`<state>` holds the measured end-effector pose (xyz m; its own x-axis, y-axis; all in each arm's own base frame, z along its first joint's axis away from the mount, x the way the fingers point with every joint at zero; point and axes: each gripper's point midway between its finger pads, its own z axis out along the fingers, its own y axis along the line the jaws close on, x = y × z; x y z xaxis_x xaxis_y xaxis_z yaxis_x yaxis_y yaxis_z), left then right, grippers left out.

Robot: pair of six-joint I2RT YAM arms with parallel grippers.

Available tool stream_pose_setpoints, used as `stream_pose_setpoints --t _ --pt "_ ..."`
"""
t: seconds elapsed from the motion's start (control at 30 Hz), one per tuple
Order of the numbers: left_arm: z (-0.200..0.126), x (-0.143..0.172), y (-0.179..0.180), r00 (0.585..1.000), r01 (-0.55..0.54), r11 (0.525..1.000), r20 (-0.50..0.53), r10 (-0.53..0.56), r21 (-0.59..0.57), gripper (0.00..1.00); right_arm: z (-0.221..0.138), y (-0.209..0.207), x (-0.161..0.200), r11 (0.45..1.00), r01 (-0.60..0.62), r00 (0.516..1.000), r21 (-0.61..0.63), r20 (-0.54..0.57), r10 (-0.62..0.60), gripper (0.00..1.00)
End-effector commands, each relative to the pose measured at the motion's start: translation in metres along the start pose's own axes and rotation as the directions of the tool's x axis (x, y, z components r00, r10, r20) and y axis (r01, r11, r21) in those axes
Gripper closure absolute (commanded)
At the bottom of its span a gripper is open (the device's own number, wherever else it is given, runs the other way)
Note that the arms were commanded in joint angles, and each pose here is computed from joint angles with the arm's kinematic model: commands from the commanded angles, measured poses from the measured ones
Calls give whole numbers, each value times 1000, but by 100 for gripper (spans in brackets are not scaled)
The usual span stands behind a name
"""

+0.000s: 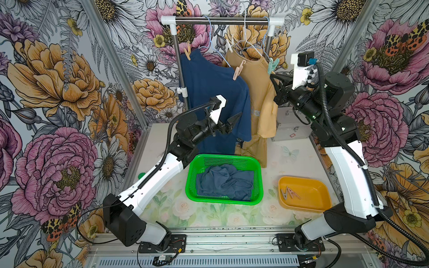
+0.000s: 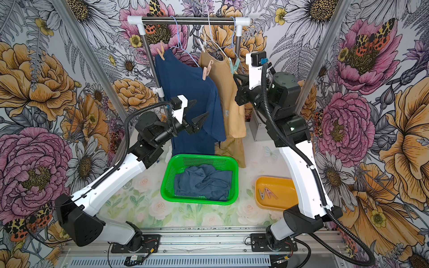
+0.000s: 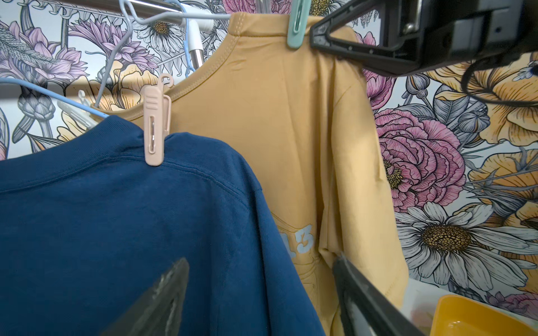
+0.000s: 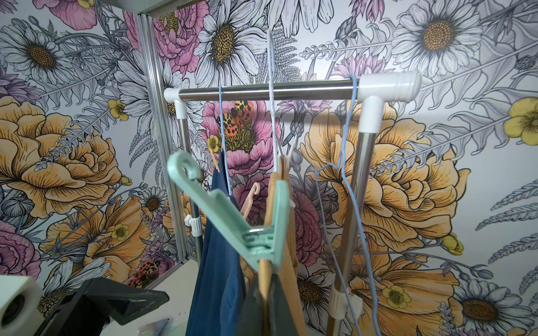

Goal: Remove the clothespins securing t-shirts to the hanger
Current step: Pick up the hanger from the clothes rail.

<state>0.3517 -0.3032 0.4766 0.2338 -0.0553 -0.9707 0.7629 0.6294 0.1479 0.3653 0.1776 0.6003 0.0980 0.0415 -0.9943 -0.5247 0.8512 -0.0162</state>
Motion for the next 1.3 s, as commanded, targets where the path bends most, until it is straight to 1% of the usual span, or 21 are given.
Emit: stream_pose_setpoints --t 0.0,0.2,0.43,0.57,0.77,0.97,1.1,1.27 --pt "-8 -9 -2 1000 -3 1000 14 3 -15 20 -27 3 -44 1000 5 990 2 142 -5 100" --pt "-13 -13 -1 1000 -3 1000 19 3 -20 20 -54 11 -47 1000 -4 988 -22 152 7 100" --pt "-30 -15 8 1000 2 998 18 -1 -61 20 -98 23 -43 999 17 987 -50 159 -9 100" --pt "-38 -13 7 1000 5 998 6 -4 -65 20 -126 24 -42 999 36 984 -32 175 -30 100" --pt "-47 -11 8 1000 5 997 -2 -5 -75 20 -172 32 -58 998 58 969 -19 243 -52 100" --pt "-50 -9 -2 1000 3 998 -21 -4 -57 20 -216 41 -71 997 81 950 -6 302 -76 100" --pt "-53 -4 -8 999 -10 999 -48 7 -52 20 -254 49 -90 994 109 926 3 363 -102 100" --pt "-58 -1 -9 998 -9 998 -67 5 -61 20 -296 65 -124 987 158 888 -14 439 -136 100"
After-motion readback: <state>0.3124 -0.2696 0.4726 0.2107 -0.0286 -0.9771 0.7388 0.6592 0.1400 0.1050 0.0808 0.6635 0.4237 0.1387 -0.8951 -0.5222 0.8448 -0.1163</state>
